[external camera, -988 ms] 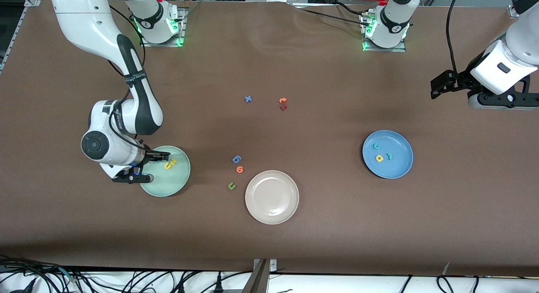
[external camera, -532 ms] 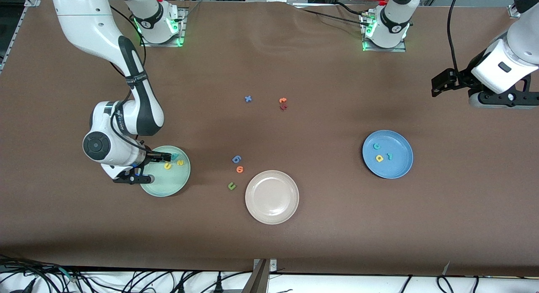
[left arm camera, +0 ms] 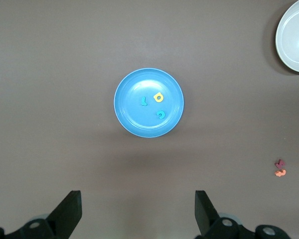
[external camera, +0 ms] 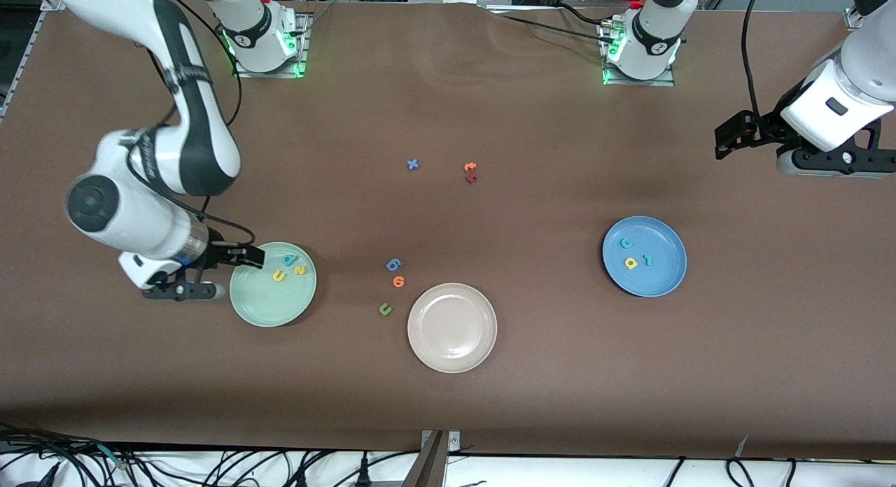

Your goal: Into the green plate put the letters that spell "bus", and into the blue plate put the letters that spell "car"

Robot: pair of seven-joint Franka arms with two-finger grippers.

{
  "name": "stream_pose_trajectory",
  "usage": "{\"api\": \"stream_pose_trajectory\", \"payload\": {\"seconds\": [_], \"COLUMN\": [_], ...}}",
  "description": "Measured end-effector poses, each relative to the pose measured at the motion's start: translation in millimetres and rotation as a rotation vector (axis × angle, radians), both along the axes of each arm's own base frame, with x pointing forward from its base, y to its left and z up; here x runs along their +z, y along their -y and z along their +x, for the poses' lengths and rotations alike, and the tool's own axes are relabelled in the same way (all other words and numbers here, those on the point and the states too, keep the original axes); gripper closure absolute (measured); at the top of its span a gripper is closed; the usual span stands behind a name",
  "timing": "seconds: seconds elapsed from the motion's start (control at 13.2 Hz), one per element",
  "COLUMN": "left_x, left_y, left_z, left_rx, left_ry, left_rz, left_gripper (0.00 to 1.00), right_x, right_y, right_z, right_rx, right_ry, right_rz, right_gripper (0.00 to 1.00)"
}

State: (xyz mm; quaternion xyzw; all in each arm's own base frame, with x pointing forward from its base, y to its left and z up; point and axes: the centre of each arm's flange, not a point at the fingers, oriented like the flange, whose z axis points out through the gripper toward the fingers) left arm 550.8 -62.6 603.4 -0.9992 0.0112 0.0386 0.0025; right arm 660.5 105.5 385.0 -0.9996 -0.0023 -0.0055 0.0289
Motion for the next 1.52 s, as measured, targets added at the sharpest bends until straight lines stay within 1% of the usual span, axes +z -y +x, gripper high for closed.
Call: {"api": "stream_pose_trajectory", "payload": {"seconds": [0.08,0.23,0.46,0.53,0.61,0.76,0.91,1.14,1.22,1.37,1.52], "left_x": [2,4,4,4,4,5,5,5,5,5,5], "left_y": [0,0,0,0,0,0,0,1,3,5,5], "left_z": [0,0,0,0,0,0,0,0,0,0,0], "left_rx": [0.000,0.000,0.000,0.000,0.000,-0.001,-0.001,-0.003,-0.006,-0.010,-0.010], "left_ry": [0.003,0.008,0.009,0.009,0.009,0.010,0.010,0.010,0.010,0.010,0.009], "left_rz": [0.000,-0.001,-0.001,-0.001,-0.001,-0.001,-0.001,-0.001,-0.001,-0.001,-0.001], "left_gripper": [0.00,0.00,0.00,0.00,0.00,0.00,0.00,0.00,0.00,0.00,0.00], "right_x": [26,84,171,191,210,244,260,258,255,249,241], "right_y": [6,27,66,79,91,104,103,102,104,107,108], "right_z": [-1,1,-4,-9,-13,-24,-36,-53,-58,-64,-67], "right_rx": [0.012,0.029,0.011,0.003,0.007,0.019,0.028,0.044,0.044,0.040,0.040], "right_ry": [0.006,-0.002,-0.015,-0.024,-0.018,0.019,0.033,0.012,0.020,0.063,0.070], "right_rz": [0.009,0.022,0.025,0.014,-0.007,-0.067,-0.093,-0.072,-0.068,-0.062,-0.060], "right_gripper": [0.00,0.00,0.00,0.00,0.00,0.00,0.00,0.00,0.00,0.00,0.00]}}
